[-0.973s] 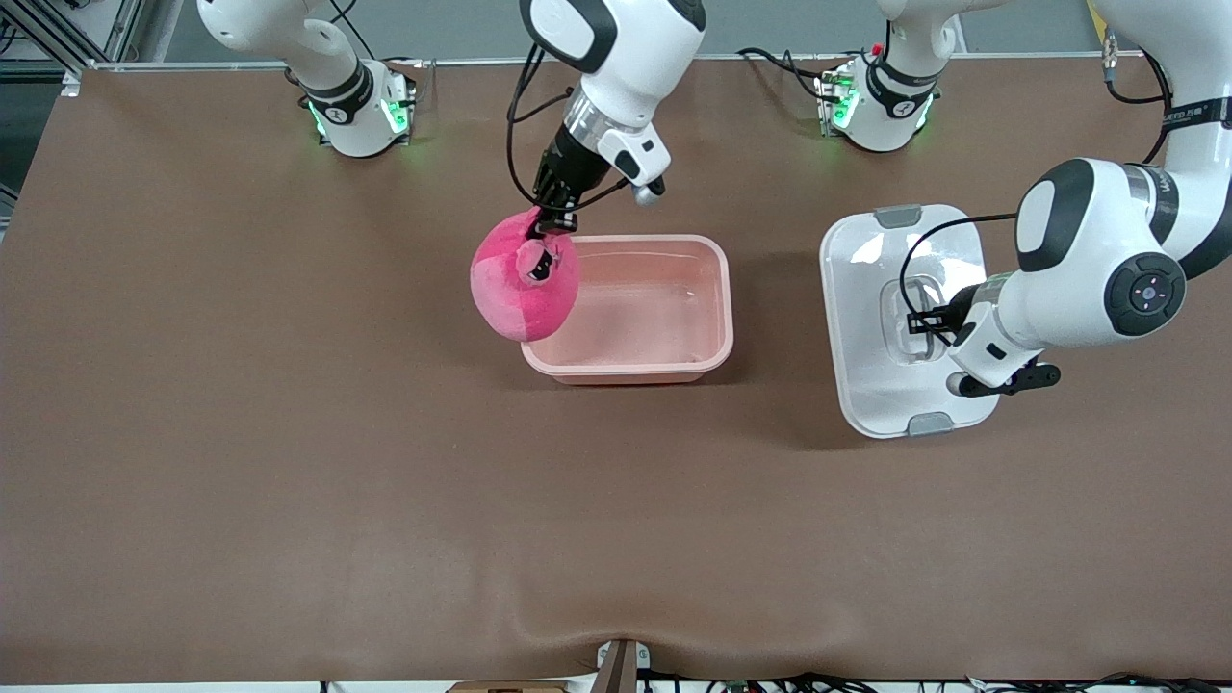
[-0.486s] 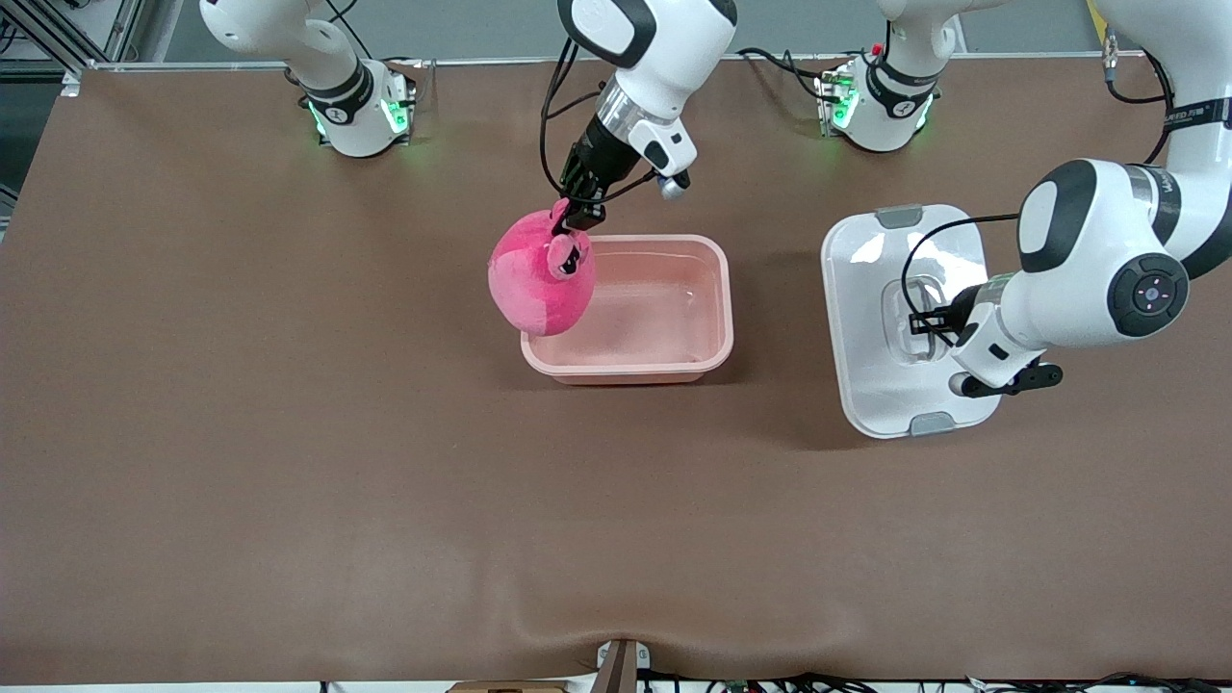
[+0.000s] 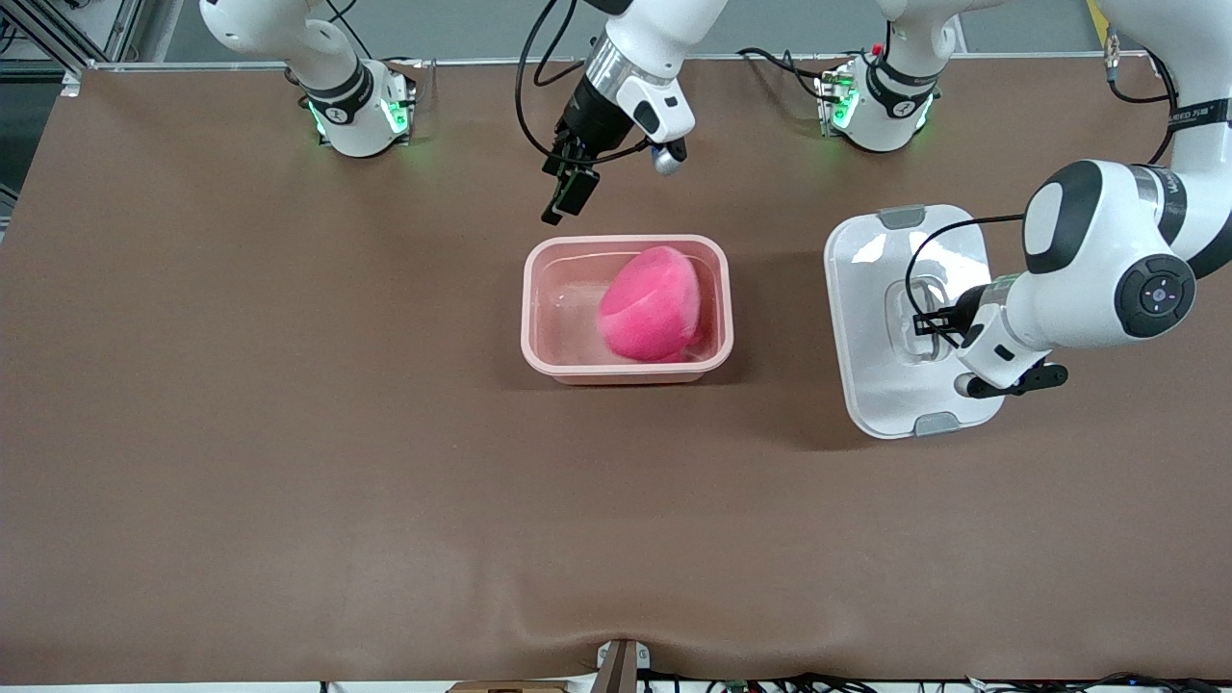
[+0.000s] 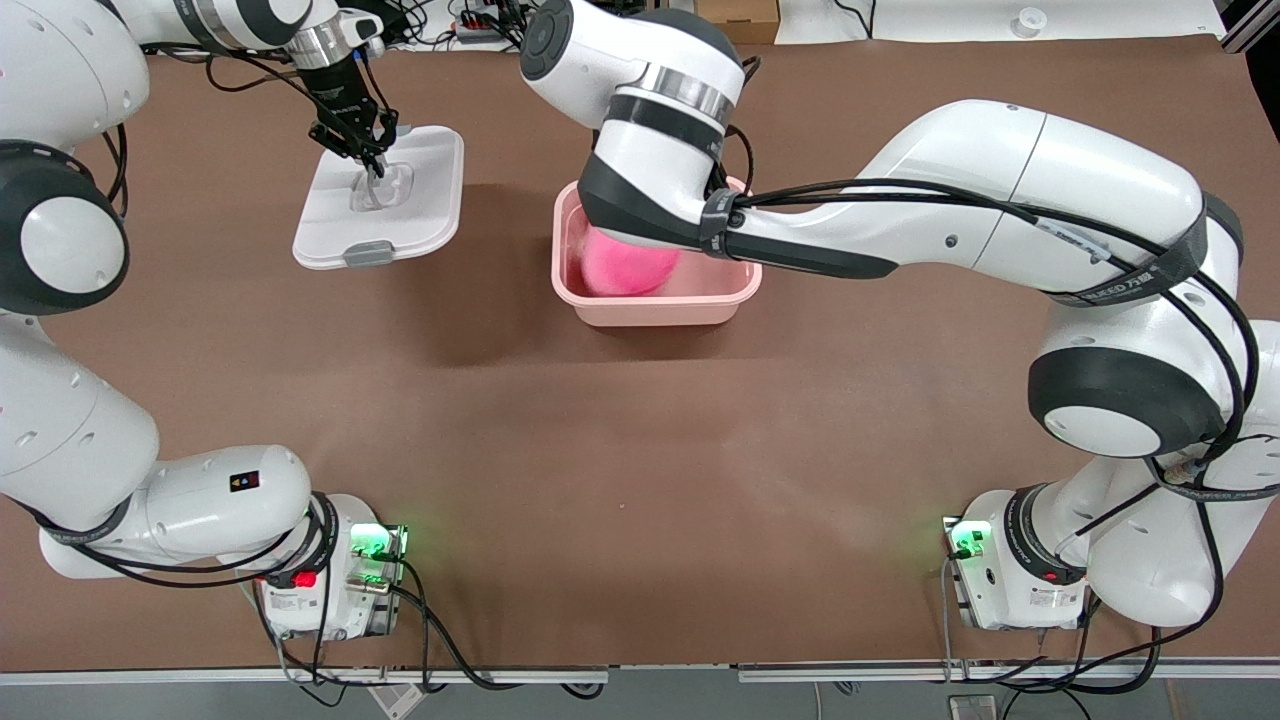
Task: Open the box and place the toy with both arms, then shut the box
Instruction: 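Lower the pink toy into the box and open the right gripper, then carry the lid onto the box with the left gripper while the right gripper withdraws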
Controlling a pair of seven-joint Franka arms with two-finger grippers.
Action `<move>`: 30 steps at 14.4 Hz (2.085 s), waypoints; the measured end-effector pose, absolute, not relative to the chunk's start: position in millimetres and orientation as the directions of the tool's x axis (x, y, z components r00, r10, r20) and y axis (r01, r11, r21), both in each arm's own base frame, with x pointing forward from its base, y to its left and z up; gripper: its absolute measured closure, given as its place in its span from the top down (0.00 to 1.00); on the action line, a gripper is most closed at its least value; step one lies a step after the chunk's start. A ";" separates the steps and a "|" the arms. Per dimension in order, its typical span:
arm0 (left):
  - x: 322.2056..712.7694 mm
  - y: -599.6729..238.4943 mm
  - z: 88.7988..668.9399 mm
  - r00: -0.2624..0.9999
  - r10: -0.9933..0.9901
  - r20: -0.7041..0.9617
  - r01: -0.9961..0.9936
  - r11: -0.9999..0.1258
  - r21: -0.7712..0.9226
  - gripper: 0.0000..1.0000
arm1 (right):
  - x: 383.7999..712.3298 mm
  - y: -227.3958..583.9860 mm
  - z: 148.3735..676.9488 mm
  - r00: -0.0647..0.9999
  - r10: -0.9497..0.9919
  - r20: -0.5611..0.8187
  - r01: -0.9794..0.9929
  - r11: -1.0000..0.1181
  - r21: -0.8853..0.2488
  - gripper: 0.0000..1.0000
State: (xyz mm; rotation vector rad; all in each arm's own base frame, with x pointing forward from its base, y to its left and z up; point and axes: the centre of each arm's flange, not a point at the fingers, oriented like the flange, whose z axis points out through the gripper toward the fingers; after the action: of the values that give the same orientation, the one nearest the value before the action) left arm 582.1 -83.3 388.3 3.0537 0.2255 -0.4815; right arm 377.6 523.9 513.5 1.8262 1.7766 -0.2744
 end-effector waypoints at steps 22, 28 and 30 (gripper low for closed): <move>516.7 -337.6 446.2 0.474 0.868 -0.145 0.860 -0.492 -0.134 0.07 | 610.1 102.2 558.3 0.634 0.721 -0.280 0.760 -0.648 0.050 1.00; 507.5 -385.7 433.1 0.238 0.967 -0.094 0.961 -0.248 -0.120 0.07 | 622.2 23.0 546.1 0.805 0.553 -0.213 0.572 -0.819 0.037 1.00; 508.9 -395.3 434.4 0.156 0.982 -0.108 0.981 -0.166 -0.098 0.07 | 620.6 14.4 539.2 0.861 0.467 -0.201 0.484 -0.874 0.041 1.00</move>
State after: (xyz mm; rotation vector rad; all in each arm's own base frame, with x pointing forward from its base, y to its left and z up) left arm 508.9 -395.3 434.4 2.3913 2.0310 -0.2299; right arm 620.6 14.4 539.2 2.9431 0.7533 -0.2834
